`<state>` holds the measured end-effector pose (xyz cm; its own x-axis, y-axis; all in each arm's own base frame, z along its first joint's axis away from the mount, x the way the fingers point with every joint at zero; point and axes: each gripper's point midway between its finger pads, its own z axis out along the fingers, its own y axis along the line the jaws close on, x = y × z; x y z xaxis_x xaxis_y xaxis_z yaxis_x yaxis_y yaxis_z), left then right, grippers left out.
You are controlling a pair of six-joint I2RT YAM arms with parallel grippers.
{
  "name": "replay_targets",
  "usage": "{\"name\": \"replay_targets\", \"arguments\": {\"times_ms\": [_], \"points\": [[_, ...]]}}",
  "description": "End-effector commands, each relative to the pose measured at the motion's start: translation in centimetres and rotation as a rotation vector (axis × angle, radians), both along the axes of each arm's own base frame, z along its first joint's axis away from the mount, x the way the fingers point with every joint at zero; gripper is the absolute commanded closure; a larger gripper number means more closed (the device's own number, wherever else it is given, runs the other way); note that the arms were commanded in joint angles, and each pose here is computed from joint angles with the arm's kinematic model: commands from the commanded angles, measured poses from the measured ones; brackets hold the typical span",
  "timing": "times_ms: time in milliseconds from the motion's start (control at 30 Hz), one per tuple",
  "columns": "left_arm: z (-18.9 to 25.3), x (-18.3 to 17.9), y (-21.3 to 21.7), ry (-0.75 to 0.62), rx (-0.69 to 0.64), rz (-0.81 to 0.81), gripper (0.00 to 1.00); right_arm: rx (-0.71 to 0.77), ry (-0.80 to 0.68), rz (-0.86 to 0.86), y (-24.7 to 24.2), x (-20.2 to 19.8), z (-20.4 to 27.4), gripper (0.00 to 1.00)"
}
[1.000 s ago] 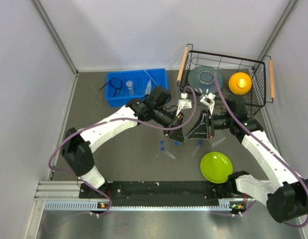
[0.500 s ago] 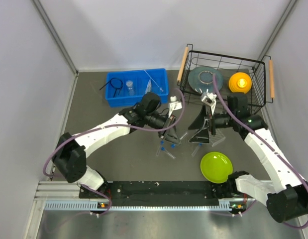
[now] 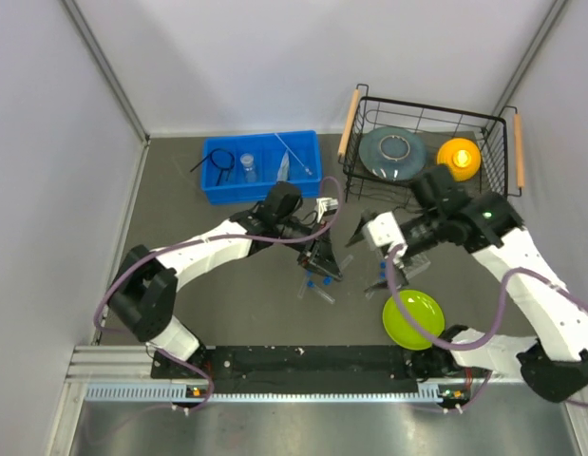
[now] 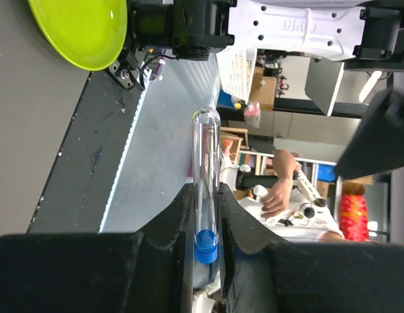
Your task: Organize the chemistry lab equipment
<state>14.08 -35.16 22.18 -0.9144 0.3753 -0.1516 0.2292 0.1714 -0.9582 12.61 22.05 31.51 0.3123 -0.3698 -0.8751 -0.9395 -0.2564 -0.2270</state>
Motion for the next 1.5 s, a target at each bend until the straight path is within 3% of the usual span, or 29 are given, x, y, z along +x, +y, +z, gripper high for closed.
{"name": "replay_targets", "arguments": {"times_ms": [0,133,300,600,1033,1167,1467], "points": [[0.9,-0.4,-0.6,0.075,0.013,-0.079,1.00,-0.151,-0.084,0.239,0.4,-2.8,-2.9,0.02],[0.6,-0.4,-1.3,0.103,0.035,-0.113,1.00,-0.247,-0.173,0.397,2.7,-4.5,-4.0,0.10],[0.1,-0.5,-1.7,0.129,0.061,-0.131,1.00,-0.434,-0.332,0.404,4.0,-3.3,-6.8,0.32],[-0.8,-0.8,-1.5,0.158,0.089,-0.133,1.00,-0.573,-0.455,0.342,4.8,-1.6,-9.5,0.55],[-0.7,-0.8,-1.5,0.153,0.089,-0.129,1.00,-0.577,-0.498,0.303,6.3,-1.2,-9.5,0.57],[-0.5,-0.8,-1.5,0.155,0.086,-0.131,0.99,-0.654,-0.574,0.290,5.8,-0.1,-11.0,0.59],[-0.7,-0.9,-1.4,0.161,0.096,-0.130,0.99,-0.755,-0.698,0.264,4.6,1.7,-11.9,0.75]]}}
